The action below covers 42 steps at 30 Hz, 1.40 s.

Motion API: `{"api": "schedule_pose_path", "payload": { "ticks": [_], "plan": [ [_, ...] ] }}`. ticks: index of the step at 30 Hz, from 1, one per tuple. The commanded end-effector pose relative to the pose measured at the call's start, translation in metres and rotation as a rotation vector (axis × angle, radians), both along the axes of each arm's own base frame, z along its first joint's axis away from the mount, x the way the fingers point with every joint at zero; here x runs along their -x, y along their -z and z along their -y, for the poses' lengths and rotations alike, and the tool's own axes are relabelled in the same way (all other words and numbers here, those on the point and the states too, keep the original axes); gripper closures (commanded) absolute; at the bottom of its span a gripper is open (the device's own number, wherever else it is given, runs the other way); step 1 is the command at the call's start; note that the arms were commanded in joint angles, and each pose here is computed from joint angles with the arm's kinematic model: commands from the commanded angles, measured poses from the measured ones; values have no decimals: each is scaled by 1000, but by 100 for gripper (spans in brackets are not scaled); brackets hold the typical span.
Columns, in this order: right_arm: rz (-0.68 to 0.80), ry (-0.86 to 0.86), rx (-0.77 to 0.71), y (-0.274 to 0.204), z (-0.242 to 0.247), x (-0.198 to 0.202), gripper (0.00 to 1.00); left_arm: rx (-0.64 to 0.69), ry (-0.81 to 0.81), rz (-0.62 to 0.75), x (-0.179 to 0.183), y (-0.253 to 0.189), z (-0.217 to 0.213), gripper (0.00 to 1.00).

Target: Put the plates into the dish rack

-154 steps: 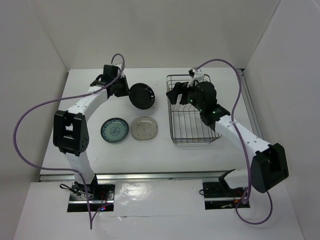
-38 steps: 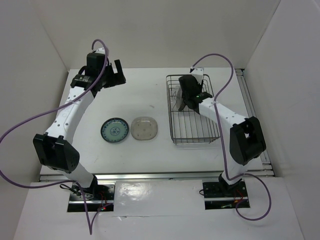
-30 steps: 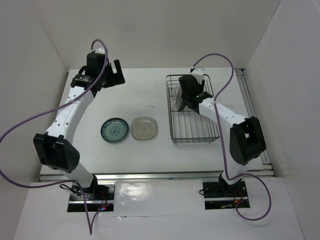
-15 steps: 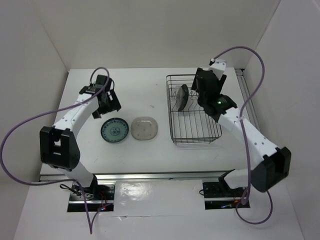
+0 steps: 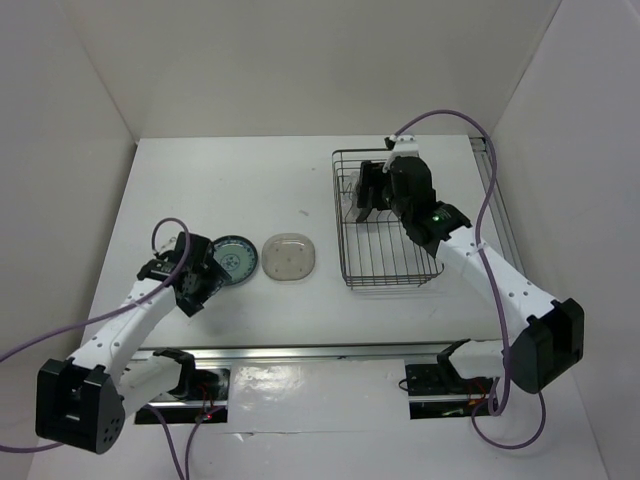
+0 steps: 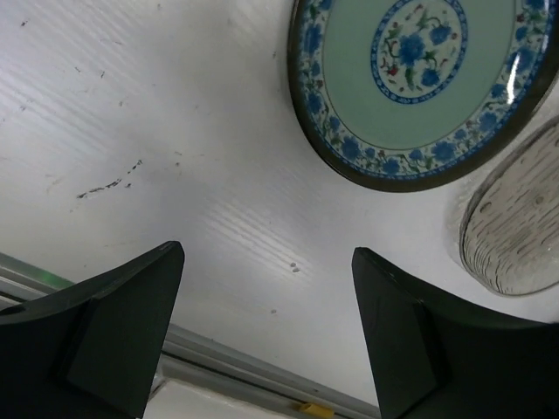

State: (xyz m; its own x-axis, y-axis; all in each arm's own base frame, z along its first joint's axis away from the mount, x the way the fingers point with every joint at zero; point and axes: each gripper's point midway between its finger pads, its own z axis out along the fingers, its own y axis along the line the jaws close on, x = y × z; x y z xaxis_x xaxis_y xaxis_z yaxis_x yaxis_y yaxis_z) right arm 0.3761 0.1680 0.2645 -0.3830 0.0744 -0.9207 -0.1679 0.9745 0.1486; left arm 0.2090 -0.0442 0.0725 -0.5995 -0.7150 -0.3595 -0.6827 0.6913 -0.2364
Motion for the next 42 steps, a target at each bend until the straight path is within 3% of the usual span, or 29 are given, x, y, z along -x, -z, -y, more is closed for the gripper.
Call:
{"api": "schedule_pose_path", "payload": {
  "ticks": [1, 8, 16, 24, 30, 34, 36, 38, 39, 42],
  "plan": [
    [69, -119, -48, -18, -25, -1, 20, 46, -96, 152, -30, -9, 4, 9],
    [75, -148, -52, -20, -29, 1, 19, -32, -160, 167, -52, 5, -9, 10],
    [76, -149, -49, -18, -29, 6, 19, -63, -194, 83, -61, 28, -10, 14],
    [100, -158, -64, -27, -28, 11, 19, -95, -222, 68, -73, 39, -18, 29],
    [153, -167, -92, -49, -25, 19, 19, -102, -234, 16, -70, 54, -22, 30],
    [170, -177, -103, -56, -24, 25, 19, -118, -233, -27, -69, 65, -25, 49],
    [181, -177, -108, -60, -23, 27, 19, -113, -248, -49, -69, 70, -29, 65],
    [181, -177, -108, -59, -21, 29, 19, -118, -247, -68, -66, 73, -29, 66],
    [199, -177, -116, -65, -21, 31, 19, -122, -258, -84, -64, 77, -33, 75],
    [205, -175, -129, -69, -20, 33, 19, -114, -257, -91, -65, 75, -33, 79]
  ]
}}
